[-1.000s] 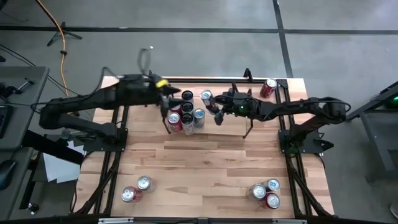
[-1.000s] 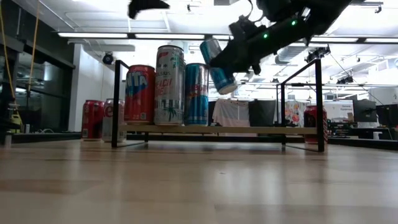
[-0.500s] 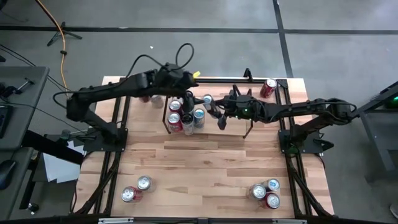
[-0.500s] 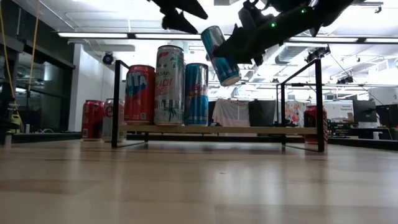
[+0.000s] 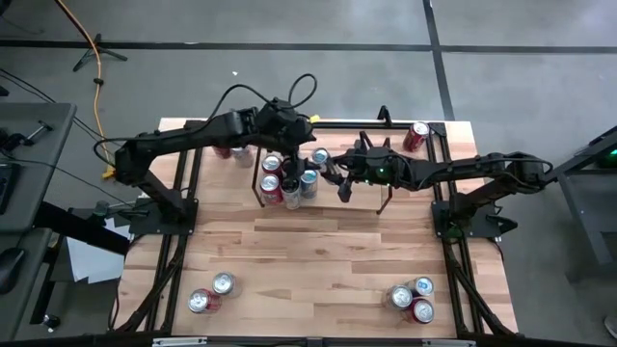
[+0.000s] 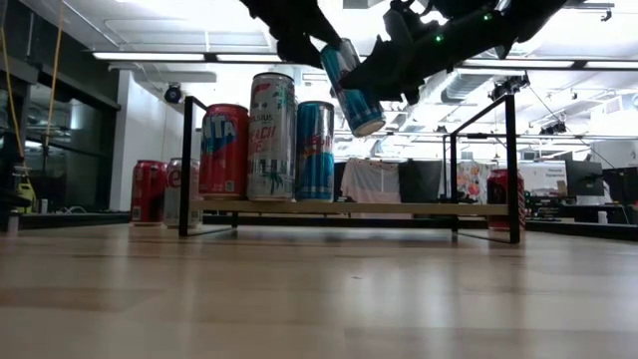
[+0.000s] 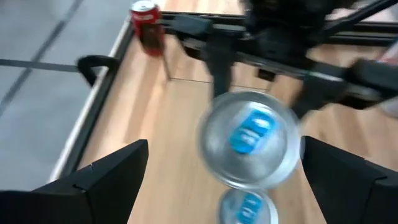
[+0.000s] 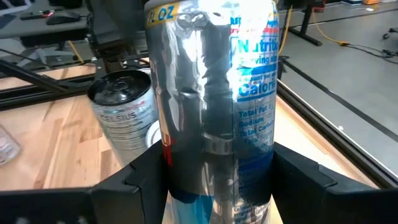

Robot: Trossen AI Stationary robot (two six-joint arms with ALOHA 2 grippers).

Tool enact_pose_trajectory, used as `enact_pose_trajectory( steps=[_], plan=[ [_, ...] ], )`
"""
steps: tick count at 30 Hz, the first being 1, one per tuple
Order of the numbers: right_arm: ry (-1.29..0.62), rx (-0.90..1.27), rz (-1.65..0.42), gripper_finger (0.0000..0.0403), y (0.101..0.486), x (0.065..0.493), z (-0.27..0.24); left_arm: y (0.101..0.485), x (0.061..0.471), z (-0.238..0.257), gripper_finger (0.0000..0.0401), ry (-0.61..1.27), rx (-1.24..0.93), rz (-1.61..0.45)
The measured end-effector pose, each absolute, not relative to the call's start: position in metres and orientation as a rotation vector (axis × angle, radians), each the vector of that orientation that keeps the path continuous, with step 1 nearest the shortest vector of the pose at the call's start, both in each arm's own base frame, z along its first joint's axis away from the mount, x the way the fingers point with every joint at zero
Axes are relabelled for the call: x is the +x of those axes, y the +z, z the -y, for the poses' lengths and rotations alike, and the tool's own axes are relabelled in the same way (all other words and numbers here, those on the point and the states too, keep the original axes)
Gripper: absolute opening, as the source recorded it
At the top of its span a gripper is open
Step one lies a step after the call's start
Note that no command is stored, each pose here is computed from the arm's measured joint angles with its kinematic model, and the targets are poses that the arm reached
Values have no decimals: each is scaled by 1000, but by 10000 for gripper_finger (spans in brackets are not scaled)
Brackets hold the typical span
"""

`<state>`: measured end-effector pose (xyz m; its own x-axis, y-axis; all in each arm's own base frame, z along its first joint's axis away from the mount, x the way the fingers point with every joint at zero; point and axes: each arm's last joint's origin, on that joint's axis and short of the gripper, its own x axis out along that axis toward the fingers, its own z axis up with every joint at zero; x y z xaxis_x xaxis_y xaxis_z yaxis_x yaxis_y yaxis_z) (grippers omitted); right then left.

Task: Place canned beverage on shelf
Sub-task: Put the left blue soda can on the shelf aligned with the other blue soda can

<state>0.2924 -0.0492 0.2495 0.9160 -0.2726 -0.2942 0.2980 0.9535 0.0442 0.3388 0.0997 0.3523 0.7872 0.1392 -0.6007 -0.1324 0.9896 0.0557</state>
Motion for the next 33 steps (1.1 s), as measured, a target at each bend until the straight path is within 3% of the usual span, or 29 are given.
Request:
enact_pose_trajectory(
  steps=[17, 21, 29, 33],
  plan=[
    [-276, 64, -279, 213, 251, 293, 49, 331, 360, -103, 358, 57, 7, -654],
    [-274, 47, -280, 213, 251, 293, 49, 333, 359, -102, 315, 57, 9, -650],
    [-276, 37, -282, 213, 251, 293, 49, 332, 358, -102, 173, 43, 9, -654],
    [-273, 35, -282, 213, 251, 293, 49, 333, 358, -102, 170, 44, 9, -654]
  ],
)
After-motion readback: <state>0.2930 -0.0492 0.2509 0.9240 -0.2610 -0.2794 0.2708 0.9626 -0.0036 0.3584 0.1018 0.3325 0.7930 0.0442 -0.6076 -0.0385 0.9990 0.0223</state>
